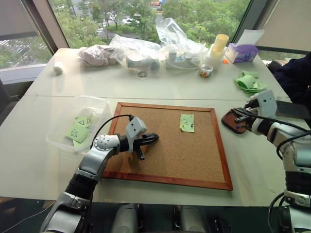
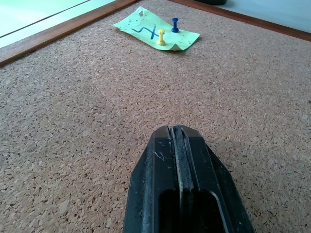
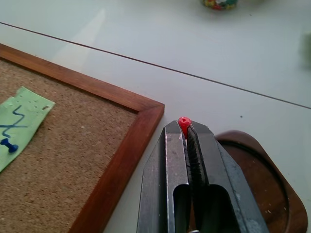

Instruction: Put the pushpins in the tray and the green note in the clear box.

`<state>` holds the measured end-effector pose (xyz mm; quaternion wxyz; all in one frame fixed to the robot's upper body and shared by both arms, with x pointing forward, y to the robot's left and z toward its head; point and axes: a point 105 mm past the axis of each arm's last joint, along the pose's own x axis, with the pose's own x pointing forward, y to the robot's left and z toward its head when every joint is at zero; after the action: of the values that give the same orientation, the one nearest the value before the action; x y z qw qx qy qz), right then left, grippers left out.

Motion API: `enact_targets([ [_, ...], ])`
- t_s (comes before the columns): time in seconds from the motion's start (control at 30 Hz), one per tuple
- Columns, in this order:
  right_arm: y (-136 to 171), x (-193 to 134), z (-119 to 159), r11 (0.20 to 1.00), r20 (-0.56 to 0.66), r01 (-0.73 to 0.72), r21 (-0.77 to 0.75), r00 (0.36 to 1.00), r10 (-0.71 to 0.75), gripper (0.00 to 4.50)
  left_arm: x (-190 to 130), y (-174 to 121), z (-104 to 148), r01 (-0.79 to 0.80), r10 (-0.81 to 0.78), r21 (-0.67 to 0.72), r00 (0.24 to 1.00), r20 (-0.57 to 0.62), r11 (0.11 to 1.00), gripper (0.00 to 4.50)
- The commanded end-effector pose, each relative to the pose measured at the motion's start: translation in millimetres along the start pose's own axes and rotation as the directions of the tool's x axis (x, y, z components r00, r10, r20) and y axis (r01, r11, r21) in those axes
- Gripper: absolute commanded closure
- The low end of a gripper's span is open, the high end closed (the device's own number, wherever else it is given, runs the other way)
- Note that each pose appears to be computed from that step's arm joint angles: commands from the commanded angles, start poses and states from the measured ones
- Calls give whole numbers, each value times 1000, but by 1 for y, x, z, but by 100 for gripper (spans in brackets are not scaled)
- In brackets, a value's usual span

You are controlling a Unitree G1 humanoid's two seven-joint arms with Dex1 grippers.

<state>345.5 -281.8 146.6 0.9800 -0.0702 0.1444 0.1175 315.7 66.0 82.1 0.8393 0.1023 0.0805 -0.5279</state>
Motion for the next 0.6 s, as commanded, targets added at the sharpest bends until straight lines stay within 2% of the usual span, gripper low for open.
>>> enact_targets([
  [0.03,-13,0,3,999,34,49,8,998,-49,445,2,-5,-19,15,-18,-42,998,-63,999,450],
  [0.23,-23,12,-25,995,-27,74,67,997,-73,445,2,-4,-19,14,-17,-36,998,-64,999,450],
  [0.4,-23,14,-33,995,-37,69,78,997,-66,445,1,-4,-20,12,-14,-36,998,-65,999,450],
  [0.5,-24,14,-38,993,-48,70,90,997,-66,356,1,-5,-21,11,-14,-37,998,-69,999,450],
  [0.6,-20,11,-28,995,-18,52,88,999,-51,206,0,-5,-22,9,-11,-39,997,-70,999,450],
])
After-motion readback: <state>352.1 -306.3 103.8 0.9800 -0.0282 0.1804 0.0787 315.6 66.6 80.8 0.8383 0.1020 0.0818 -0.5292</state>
